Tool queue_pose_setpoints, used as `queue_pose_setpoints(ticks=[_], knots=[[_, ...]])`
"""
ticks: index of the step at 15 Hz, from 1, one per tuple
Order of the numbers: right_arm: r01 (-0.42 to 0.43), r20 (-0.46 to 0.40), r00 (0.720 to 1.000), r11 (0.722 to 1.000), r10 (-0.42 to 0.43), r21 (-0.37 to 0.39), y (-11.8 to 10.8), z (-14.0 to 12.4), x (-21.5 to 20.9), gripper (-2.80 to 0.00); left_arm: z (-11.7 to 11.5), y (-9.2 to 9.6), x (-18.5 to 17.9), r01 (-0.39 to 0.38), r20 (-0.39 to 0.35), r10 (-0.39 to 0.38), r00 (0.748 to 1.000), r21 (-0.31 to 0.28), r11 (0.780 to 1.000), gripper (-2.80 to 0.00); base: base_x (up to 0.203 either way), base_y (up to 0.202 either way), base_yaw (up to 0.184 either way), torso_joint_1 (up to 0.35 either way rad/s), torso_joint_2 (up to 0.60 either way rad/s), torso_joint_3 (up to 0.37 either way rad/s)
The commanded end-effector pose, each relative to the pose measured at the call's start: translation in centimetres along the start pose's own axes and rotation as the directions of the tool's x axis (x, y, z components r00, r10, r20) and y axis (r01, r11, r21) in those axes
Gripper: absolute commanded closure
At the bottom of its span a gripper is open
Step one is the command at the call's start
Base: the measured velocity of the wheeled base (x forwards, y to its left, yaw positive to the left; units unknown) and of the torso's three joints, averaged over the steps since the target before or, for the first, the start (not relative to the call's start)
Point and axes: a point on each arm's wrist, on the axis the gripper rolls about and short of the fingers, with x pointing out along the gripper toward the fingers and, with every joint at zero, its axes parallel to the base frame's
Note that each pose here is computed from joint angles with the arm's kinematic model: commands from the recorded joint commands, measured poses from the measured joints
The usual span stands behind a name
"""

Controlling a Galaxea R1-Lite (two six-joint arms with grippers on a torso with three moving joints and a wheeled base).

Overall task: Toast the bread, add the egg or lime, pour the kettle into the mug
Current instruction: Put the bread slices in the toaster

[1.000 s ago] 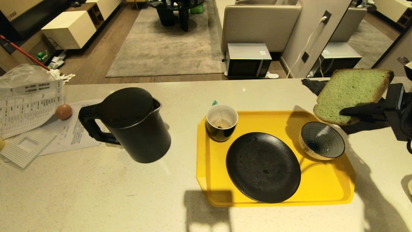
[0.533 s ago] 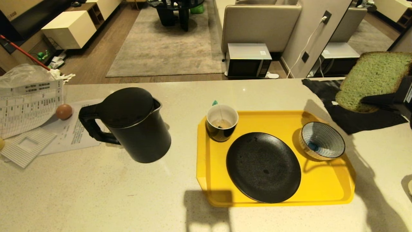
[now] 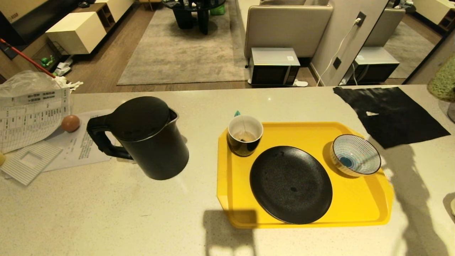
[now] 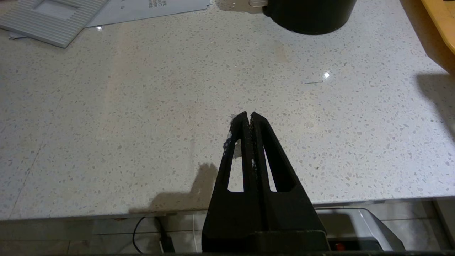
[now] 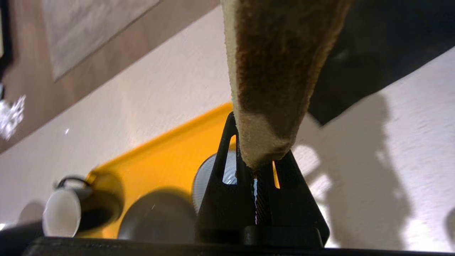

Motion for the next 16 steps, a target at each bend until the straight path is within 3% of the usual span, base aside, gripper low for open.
queue_pose_setpoints(ticks=[1,4,6,10,12,14,16], knots=[[0.070,0.055,0.996,0.998,-0.069,-0.006,-1.6,1.0,-0.1,0.00,0.0,0.0,0.0,0.000,0.000,0.000,1.000,0.000,1.000,0.00,0.000,0.000,0.000,0.000,0.00,0.000],[0.103,0.112,0.989,0.994,-0.099,-0.035,-2.6,2.1,-0.3,0.00,0.0,0.0,0.0,-0.002,0.000,0.002,1.000,0.000,1.000,0.00,0.000,0.000,0.000,0.000,0.00,0.000],[0.095,0.104,0.990,0.995,-0.093,-0.015,-2.3,2.3,-0.4,0.00,0.0,0.0,0.0,-0.001,0.000,0.001,1.000,0.000,1.000,0.00,0.000,0.000,0.000,0.000,0.00,0.000],[0.043,0.077,0.995,0.983,-0.057,0.177,-0.4,4.6,-1.6,0.00,0.0,0.0,0.0,-0.001,0.000,0.001,1.000,0.000,1.000,0.00,0.000,0.000,0.000,0.000,0.00,0.000],[0.029,0.055,0.997,0.949,-0.049,0.313,0.8,6.3,-2.4,0.00,0.0,0.0,0.0,-0.001,0.000,0.001,1.000,0.000,1.000,0.00,0.000,0.000,0.000,0.000,0.00,0.000],[0.074,-0.016,0.997,0.880,-0.075,0.470,0.9,6.7,-2.4,0.00,0.0,0.0,0.0,-0.001,0.000,0.001,1.000,0.000,1.000,0.00,0.000,0.000,0.000,0.000,0.00,0.000],[0.157,-0.078,0.987,0.802,-0.138,0.576,-0.1,6.8,-2.1,0.00,0.0,0.0,0.0,-0.002,0.000,0.002,1.000,0.000,1.000,0.00,0.000,0.000,0.000,0.000,0.00,0.000]])
